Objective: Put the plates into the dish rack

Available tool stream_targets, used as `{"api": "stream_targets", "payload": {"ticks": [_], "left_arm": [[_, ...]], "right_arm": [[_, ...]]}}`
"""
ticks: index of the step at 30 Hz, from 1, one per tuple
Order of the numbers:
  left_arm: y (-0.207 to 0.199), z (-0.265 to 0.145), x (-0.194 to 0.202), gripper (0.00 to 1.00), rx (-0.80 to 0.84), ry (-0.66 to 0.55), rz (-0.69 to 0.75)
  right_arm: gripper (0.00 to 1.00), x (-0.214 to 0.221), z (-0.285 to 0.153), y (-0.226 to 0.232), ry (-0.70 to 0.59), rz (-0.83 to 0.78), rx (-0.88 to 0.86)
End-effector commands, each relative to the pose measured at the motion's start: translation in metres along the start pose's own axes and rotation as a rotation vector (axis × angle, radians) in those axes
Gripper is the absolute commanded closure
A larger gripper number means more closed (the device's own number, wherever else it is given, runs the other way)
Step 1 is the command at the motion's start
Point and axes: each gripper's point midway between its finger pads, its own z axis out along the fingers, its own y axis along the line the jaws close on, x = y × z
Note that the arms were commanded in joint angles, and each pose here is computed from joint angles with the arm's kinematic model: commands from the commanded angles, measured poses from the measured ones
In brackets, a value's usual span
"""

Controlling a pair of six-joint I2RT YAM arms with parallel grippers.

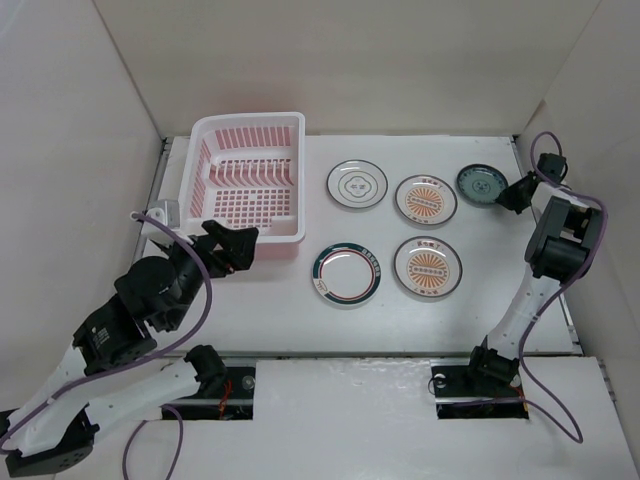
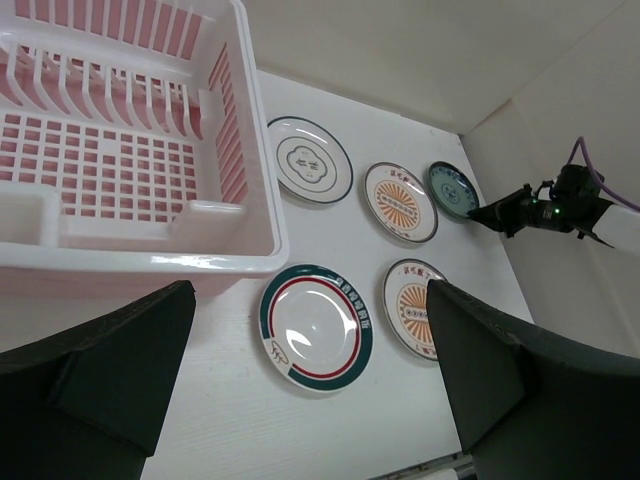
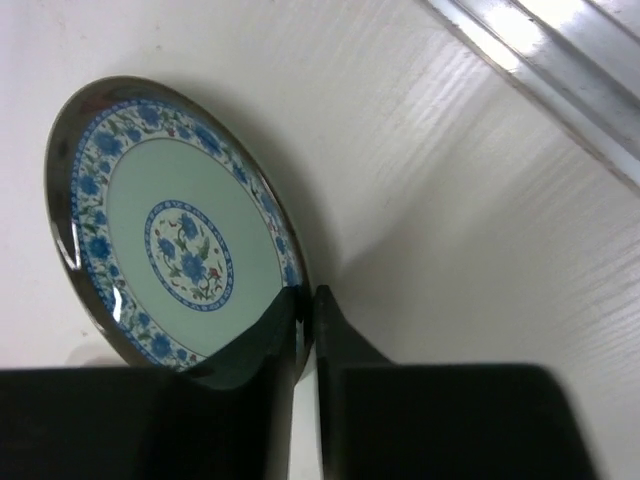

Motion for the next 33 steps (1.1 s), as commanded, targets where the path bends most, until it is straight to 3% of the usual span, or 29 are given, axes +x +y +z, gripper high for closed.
{"api": "stream_targets", "payload": {"ticks": [1, 3, 9, 14, 24, 29, 33], "left_arm": [[-0.002, -0.011, -0.024, 0.0, 0.015, -0.056, -0.03], [-0.001, -0.011, -0.025, 0.0, 0.008, -0.061, -0.03], [0.003, -0.014, -0.023, 0.0, 0.003, -0.055, -0.025], [0.0, -0.006, -0.016, 0.0, -0.013, -0.032, -0.004], [-0.019, 0.01, -0.008, 0.0, 0.021, -0.004, -0.01], [-0.029, 0.025, 0.002, 0.0, 0.033, 0.012, -0.005], [-0.042, 0.042, 0.009, 0.0, 0.045, 0.014, -0.009]], "right_arm": [[0.93, -0.005, 0.004, -0.004, 0.004, -0.017, 0.017], [1.0, 0.0, 0.007, -0.008, 0.021, -0.015, 0.029], [1.0, -0.007, 0.005, -0.004, 0.006, -0.006, 0.029], [1.0, -0.024, -0.007, 0.024, -0.053, 0.05, -0.076], [1.0, -0.078, -0.084, 0.111, -0.177, 0.059, -0.386], [1.0, -0.093, -0.128, 0.128, -0.267, 0.055, -0.459], [1.0, -0.076, -0.161, 0.154, -0.231, -0.01, -0.611]]}}
